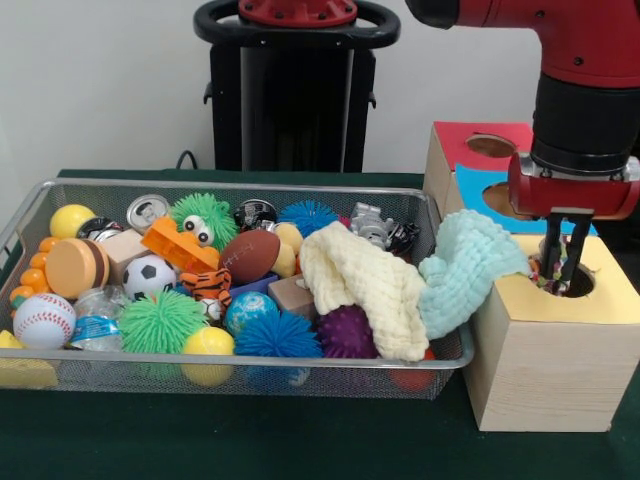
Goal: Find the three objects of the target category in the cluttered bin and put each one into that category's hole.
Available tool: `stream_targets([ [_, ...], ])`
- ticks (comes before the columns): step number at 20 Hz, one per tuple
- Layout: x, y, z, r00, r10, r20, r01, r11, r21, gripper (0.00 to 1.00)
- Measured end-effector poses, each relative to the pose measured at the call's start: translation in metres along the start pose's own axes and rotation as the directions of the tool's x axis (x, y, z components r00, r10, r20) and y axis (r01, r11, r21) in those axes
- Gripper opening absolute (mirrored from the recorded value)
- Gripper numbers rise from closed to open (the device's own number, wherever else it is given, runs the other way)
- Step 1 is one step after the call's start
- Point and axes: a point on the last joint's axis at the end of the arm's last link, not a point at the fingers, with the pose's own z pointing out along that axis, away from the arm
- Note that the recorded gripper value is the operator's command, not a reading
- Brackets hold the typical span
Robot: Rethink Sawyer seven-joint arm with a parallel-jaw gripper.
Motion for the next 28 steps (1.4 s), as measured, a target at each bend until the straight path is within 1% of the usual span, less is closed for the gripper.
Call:
stream_targets([
  [3,0.001,-0.001,0.000,0.9999,0.001,-0.013,-0.001,1.0000,0.001,0.00],
  [11,0.002,-0.001,0.007,0.9999,0.001,-0.016,-0.001,1.0000,0.003,0.00],
  [17,0.001,-0.003,0.023,0.9999,0.001,0.011,-0.001,1.0000,0.007,0.00],
  [18,0.001,-0.004,0.029,0.9998,0.001,0.022,-0.001,1.0000,0.008,0.00],
  [21,0.002,-0.005,0.038,0.9995,0.001,0.033,-0.001,0.9999,0.011,0.00],
  [28,0.005,-0.007,0.051,0.9992,0.001,0.041,-0.001,0.9999,0.015,0.00],
])
